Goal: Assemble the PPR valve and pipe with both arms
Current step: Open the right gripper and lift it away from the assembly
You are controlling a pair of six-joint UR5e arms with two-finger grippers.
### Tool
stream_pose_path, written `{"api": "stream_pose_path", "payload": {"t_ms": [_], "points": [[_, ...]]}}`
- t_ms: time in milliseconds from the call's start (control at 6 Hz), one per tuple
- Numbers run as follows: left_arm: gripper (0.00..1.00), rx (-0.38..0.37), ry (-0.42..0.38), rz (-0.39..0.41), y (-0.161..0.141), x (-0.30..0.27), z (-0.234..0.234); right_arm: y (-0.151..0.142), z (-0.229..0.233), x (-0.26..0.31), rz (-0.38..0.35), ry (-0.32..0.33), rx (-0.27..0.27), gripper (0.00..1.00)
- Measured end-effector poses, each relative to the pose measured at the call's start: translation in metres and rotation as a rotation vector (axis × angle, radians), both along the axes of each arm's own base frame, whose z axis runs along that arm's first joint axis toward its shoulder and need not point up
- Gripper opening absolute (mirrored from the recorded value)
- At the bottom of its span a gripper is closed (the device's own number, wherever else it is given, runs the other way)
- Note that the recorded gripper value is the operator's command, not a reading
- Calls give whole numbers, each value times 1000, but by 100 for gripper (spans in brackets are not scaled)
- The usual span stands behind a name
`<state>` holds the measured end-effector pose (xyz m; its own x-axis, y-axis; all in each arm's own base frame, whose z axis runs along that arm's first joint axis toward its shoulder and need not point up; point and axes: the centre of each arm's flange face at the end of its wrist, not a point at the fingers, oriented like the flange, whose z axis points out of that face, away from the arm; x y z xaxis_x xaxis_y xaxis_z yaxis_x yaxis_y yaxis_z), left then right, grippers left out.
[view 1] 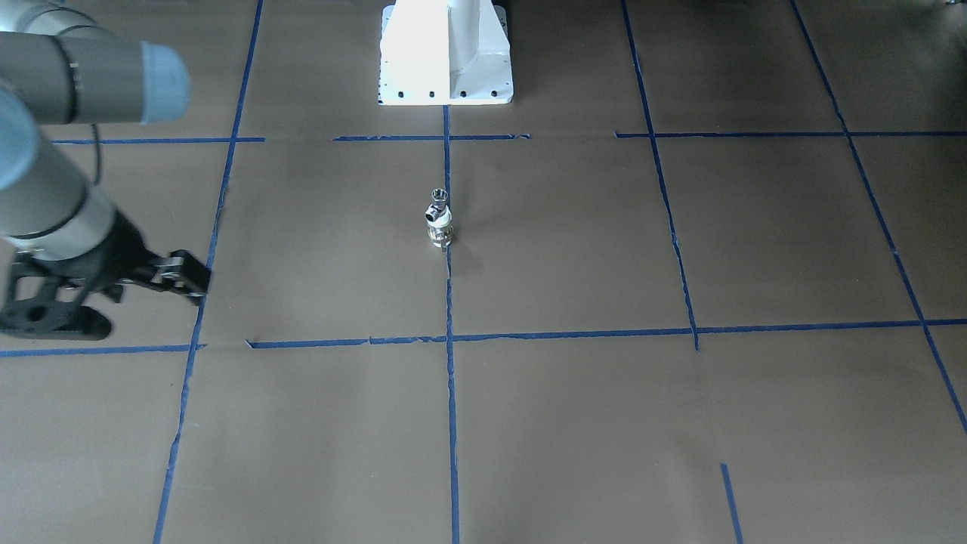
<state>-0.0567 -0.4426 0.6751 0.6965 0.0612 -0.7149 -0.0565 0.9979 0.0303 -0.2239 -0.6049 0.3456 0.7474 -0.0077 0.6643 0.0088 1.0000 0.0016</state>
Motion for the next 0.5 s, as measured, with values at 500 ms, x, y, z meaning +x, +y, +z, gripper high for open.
{"api": "stream_pose_path", "payload": {"t_ms": [500], "points": [[100, -17, -5, 2, 13, 0, 10, 59, 176, 178, -197, -50, 112, 100]]}}
